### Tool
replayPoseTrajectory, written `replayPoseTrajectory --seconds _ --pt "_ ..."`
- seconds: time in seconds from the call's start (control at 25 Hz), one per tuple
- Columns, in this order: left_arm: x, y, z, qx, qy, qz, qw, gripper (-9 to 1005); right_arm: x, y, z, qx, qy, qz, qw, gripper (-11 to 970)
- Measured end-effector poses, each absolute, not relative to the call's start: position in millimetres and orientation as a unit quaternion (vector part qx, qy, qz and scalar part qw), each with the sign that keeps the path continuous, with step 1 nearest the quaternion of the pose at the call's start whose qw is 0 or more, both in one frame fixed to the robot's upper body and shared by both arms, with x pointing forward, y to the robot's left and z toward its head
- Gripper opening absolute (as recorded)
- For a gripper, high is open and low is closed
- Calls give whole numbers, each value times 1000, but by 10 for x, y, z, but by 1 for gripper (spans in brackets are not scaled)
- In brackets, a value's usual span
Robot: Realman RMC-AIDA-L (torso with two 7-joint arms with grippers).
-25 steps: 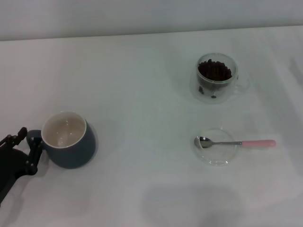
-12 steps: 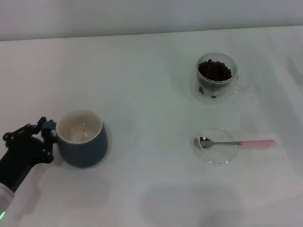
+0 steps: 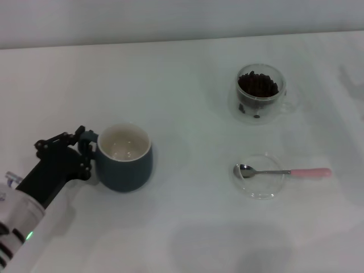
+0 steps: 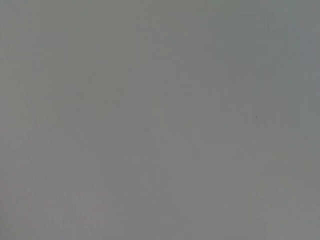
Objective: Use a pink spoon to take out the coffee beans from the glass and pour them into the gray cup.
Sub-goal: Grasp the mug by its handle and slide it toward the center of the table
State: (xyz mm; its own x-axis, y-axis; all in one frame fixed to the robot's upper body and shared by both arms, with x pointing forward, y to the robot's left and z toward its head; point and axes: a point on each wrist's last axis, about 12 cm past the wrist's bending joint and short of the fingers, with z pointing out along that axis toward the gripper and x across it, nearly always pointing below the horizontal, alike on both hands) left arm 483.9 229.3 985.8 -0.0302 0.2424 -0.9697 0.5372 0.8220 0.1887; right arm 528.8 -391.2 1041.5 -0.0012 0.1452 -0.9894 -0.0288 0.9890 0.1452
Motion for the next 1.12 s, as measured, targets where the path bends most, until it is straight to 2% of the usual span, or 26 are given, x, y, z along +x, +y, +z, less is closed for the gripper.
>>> replayPoseTrajectory --seconds 0.2,0.44,0.92,1.04,1.12 --pt "4881 2140 9856 312 703 -125 627 106 5279 -3921 10416 42 704 61 706 874" --pt "4844 2122 9808 333 707 -127 610 136 5289 -3916 10429 39 702 62 708 874" --pt "4593 2142 9751 330 700 -112 623 226 5250 -3918 10420 40 700 64 711 875" --pt "4554 2144 9772 325 693 -113 634 455 5243 -3911 10417 40 699 67 711 875" --pt "4542 2151 9769 324 693 -113 634 497 5240 -3909 10416 40 699 67 711 875"
